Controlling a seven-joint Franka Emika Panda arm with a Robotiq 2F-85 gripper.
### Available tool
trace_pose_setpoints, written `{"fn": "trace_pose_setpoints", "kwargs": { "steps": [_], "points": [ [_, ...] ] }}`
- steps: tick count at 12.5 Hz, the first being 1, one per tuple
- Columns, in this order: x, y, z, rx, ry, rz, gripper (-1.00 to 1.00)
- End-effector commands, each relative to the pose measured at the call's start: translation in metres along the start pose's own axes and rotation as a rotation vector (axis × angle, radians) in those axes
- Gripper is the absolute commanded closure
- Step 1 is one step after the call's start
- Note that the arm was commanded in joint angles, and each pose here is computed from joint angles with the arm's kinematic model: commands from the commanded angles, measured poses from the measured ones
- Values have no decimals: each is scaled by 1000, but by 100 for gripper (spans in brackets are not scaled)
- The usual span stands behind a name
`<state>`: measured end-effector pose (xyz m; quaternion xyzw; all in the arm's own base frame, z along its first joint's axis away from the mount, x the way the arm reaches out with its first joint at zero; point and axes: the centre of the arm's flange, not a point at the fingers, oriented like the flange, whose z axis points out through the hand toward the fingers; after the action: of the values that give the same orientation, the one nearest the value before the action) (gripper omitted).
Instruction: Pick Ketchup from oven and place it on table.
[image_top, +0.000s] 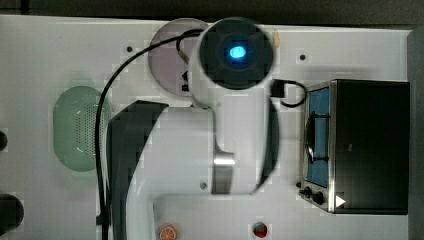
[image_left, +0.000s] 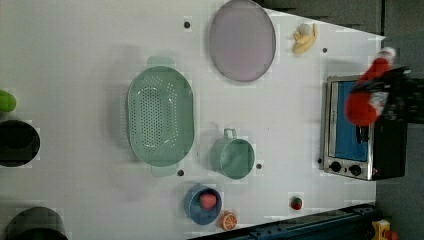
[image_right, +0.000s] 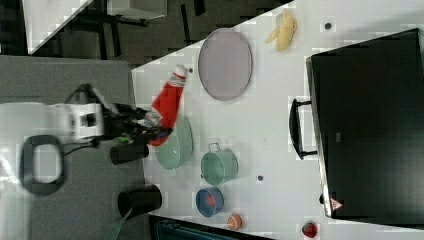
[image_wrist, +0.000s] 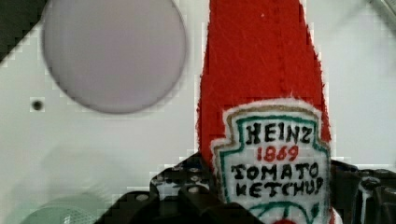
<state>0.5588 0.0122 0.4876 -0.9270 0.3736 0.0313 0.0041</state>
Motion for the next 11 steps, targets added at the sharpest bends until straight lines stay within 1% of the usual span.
{"fn": "trace_pose_setpoints", "kwargs": {
  "steps": [1, 4, 6, 9, 11],
  "points": [
    [21, 32, 73, -27, -42, 63, -26],
    [14, 44, 150, -68, -70, 73, -26],
    [15, 49, 193, -73, -56, 81, -26],
    [16, 49, 253, -104, -62, 84, -26],
    [18, 42, 281, -91, -35, 77, -26]
  ]
}}
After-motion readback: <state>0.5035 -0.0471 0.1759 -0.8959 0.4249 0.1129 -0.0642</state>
